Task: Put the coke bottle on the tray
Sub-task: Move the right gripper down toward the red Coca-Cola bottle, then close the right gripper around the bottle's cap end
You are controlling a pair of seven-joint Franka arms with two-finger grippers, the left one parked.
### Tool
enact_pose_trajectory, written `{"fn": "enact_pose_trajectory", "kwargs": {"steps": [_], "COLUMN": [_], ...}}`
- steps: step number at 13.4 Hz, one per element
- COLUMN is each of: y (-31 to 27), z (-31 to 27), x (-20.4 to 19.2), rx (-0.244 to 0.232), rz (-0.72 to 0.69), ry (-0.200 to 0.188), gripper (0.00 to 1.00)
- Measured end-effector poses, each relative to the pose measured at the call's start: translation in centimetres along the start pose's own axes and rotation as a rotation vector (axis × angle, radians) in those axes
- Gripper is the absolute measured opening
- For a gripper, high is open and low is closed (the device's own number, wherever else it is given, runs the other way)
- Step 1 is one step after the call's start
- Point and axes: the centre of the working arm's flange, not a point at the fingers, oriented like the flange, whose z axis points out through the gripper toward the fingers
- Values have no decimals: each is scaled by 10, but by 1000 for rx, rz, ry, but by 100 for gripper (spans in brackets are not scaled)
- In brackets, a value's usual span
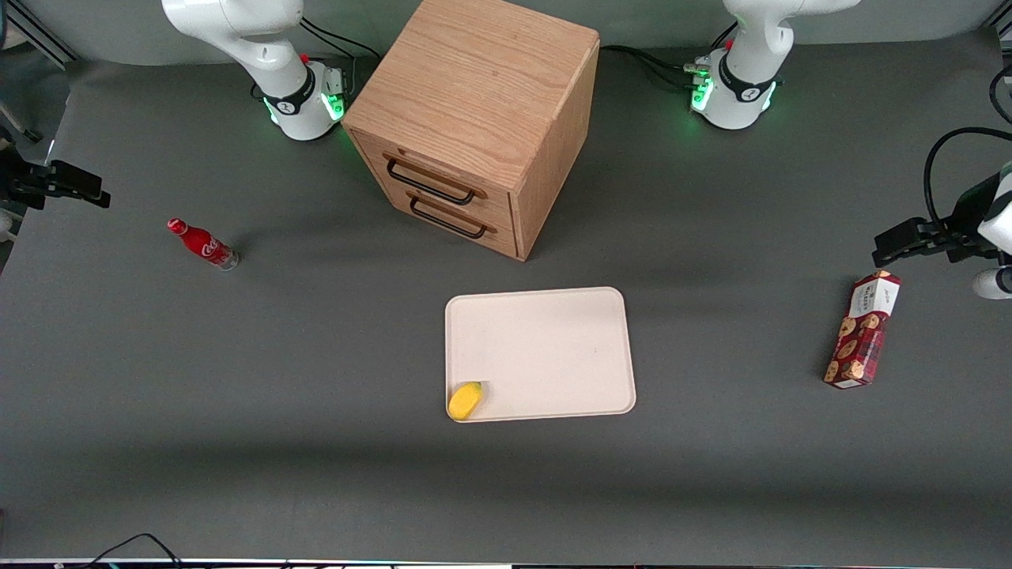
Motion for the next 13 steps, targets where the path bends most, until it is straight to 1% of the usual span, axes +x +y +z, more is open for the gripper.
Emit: {"fn": "enact_pose_trajectory", "kwargs": {"steps": [2,4,6,9,12,13], "y": [21,30,23,14,18,21], "z": [78,157,210,240,246,247], "x": [-14,-30,-45,-55,-58,-59], "rx": [19,40,47,42,5,2], "rz": [-6,-4,-6,-17,-44,-45], "ry": [22,35,56,71,63,62], "gripper": [100,100,100,100,100,96]}}
